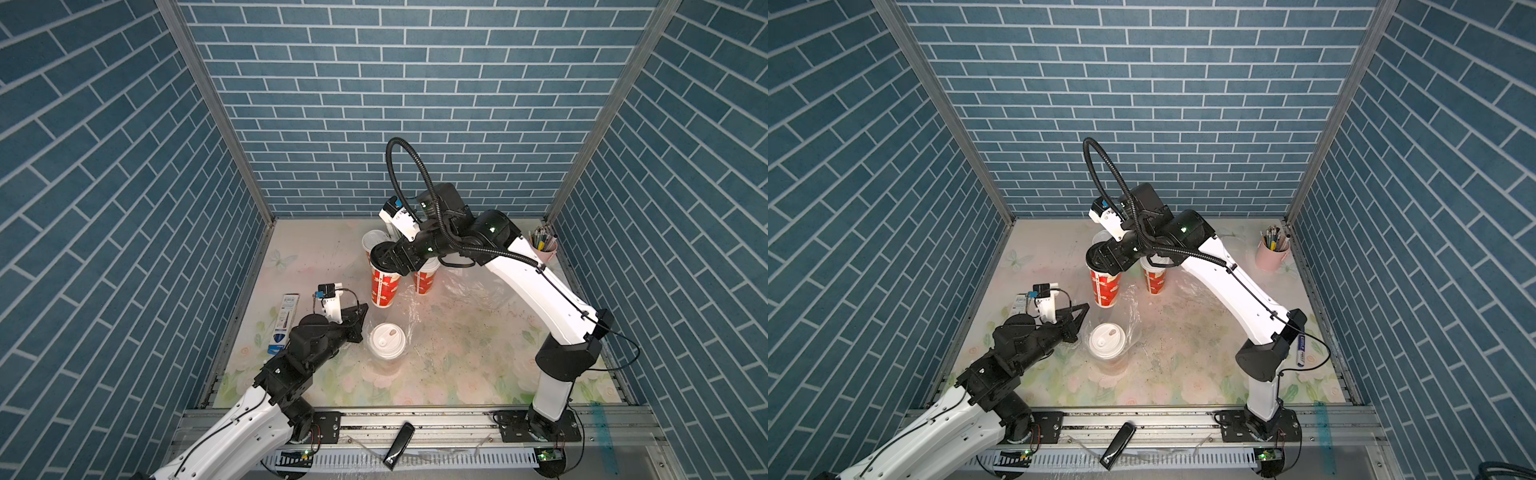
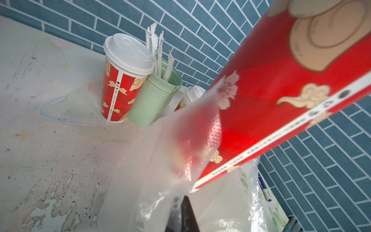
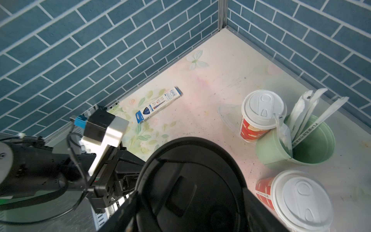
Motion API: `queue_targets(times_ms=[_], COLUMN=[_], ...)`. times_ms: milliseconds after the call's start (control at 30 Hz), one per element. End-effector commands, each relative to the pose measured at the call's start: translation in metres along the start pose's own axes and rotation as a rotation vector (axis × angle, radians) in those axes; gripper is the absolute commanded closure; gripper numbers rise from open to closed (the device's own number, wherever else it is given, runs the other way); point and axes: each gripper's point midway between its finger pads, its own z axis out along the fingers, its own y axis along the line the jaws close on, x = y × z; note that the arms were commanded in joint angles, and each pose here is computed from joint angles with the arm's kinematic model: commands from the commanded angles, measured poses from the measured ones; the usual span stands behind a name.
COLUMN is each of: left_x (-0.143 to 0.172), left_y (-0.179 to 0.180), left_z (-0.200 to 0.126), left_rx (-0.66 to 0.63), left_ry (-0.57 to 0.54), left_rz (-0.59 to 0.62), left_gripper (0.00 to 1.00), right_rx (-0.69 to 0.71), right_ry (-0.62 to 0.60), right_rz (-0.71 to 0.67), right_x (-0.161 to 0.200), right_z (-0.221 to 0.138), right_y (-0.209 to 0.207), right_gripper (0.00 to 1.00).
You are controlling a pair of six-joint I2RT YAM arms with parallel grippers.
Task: Pack milk tea into plastic carrier bags
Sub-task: Place the milk tea cup in the plastic carrier bag.
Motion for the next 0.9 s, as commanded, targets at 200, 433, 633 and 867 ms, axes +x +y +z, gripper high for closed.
queue_targets(times_ms=[200, 433, 633, 867], left_x=[-0.021, -0.026, -0.032, -0.034], left_y=[-0.006, -0.007, -0.009, -0.009], left_z=[-0.009, -0.008, -0.008, -0.007], left_rx=[-0.009, -0.017, -0.021, -0.03], left_ry=[-0.062, -0.074, -0.084, -0.086], left_rz=[0.015, 0.02, 0.026, 0.03], left_gripper=[1.0, 1.0, 1.0, 1.0], right_rx=[0.023, 0.02, 0.008, -0.002], right_ry=[-0.102, -0.152, -0.142, -0.106], right_rz=[-0.132, -0.142, -0.133, -0.109], right_x=[-0.005, 0.008, 0.023, 0.039], right_z=[0.011, 0.021, 0.038, 0.056], right_y=[0.014, 0.015, 0.013, 0.011], right_gripper=[0.23, 0.23, 0.22, 0.22])
